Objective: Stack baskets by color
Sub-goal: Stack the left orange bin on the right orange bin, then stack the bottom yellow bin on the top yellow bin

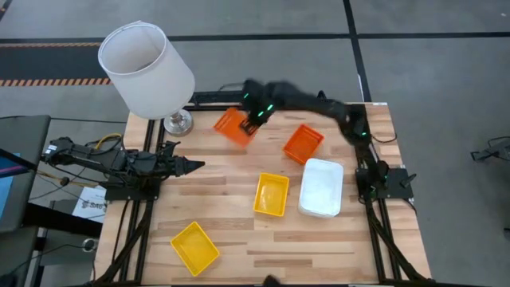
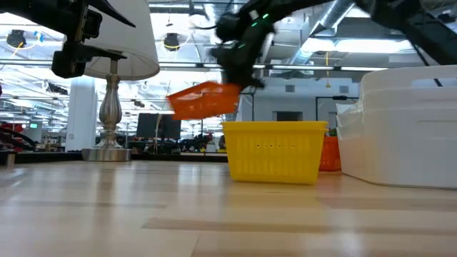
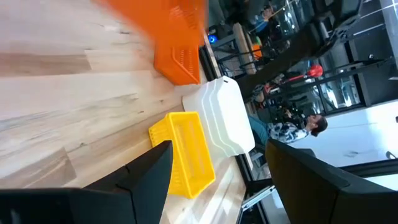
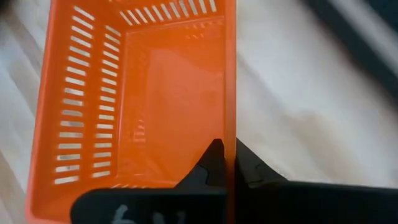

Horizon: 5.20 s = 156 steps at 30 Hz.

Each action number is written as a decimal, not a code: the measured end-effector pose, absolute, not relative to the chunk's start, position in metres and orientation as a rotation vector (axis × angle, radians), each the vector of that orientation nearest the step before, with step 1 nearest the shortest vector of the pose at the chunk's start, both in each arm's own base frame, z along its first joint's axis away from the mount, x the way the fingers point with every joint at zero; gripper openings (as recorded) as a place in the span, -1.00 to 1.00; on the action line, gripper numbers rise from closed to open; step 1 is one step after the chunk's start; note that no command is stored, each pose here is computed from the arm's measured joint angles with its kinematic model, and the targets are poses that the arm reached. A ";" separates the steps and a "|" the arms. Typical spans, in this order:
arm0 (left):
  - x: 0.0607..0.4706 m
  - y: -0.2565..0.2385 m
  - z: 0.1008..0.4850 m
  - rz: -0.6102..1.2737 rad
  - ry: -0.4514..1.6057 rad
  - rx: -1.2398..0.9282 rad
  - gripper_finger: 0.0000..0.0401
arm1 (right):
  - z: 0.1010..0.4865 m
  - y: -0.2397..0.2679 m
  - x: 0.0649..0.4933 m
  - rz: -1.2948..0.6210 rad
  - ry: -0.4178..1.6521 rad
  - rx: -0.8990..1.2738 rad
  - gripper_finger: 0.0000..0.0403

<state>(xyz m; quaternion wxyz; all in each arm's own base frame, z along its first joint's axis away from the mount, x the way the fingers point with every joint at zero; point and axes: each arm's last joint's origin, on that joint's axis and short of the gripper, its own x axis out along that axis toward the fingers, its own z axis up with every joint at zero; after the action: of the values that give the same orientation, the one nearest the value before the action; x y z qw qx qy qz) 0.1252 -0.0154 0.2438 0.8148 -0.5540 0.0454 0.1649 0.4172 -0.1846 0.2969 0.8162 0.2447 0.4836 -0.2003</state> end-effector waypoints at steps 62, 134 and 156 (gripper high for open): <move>0.124 -0.014 0.240 0.420 0.100 -1.128 0.23 | 0.294 -0.205 0.269 0.582 1.486 -0.538 -0.90; 0.127 -0.122 0.165 0.113 1.164 -1.071 0.23 | 0.400 -0.116 0.334 0.039 1.152 -0.123 -0.06; 0.162 -0.096 0.131 0.691 0.846 -1.230 0.23 | 0.397 -0.097 0.335 0.025 1.202 -0.013 -0.05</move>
<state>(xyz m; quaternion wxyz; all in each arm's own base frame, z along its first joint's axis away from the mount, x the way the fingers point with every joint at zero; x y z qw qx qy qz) 0.1624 -0.0964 0.1306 0.6802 -0.5480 0.3770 0.3080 0.3350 -0.0968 0.3974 0.8246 -0.0060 0.5656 0.0118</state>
